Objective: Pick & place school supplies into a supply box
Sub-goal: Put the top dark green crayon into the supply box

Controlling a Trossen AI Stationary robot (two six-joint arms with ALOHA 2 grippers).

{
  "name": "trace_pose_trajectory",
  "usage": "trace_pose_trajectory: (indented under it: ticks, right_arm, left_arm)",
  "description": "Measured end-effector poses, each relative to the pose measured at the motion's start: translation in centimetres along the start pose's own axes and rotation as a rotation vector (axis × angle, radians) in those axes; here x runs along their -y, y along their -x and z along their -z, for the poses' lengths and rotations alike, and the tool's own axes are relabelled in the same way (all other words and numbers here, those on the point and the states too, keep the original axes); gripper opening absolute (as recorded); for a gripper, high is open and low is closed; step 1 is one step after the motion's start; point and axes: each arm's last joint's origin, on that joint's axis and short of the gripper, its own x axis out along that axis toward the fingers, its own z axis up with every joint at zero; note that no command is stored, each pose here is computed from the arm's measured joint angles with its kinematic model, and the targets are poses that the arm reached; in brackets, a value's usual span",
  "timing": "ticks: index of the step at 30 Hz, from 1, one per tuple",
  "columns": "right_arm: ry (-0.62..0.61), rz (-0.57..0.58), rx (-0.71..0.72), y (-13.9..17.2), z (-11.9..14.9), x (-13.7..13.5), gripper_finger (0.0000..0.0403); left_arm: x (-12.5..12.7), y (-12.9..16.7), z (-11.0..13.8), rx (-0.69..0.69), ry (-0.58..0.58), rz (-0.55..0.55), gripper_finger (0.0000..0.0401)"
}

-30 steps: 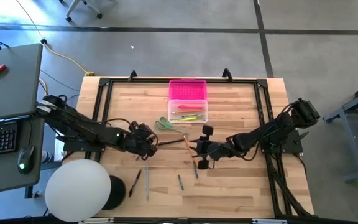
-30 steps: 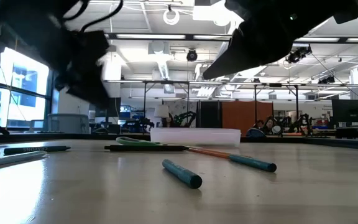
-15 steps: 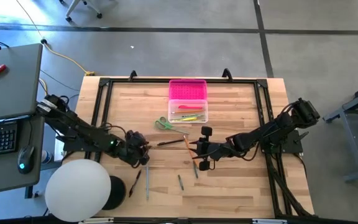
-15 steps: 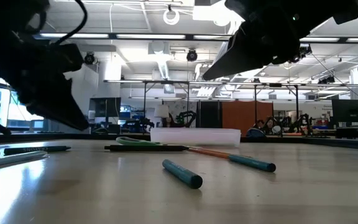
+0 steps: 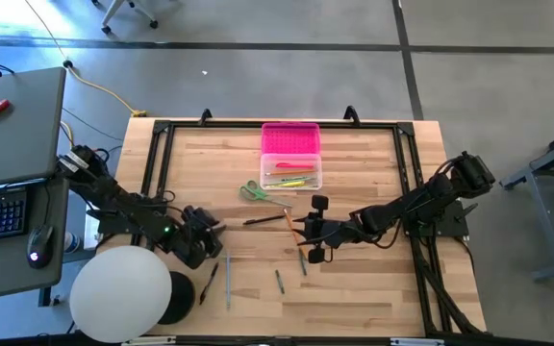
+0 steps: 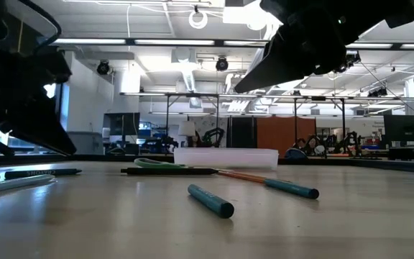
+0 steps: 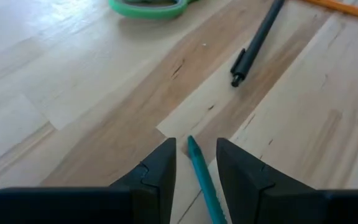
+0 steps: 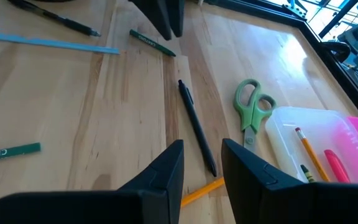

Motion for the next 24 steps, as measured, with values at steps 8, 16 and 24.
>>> trace_pose_trajectory:
  ticks: [8,16,24]
  right_arm:
    - [-0.001,0.001,0.000,0.0,0.0,0.0,0.0087]
    - [0.008,0.001,-0.013,0.0,0.1,0.0,0.0087]
    - [0.014,-0.002,-0.025,0.0,0.3,0.0,0.0087]
  left_arm:
    - [0.2,0.5,0.6,-0.008,-0.007,0.031,0.0147]
    - [0.4,0.1,0.9,-0.009,0.009,0.021,0.0147]
    - [0.6,-1.1,2.1,-0.020,0.011,-0.016,0.0147]
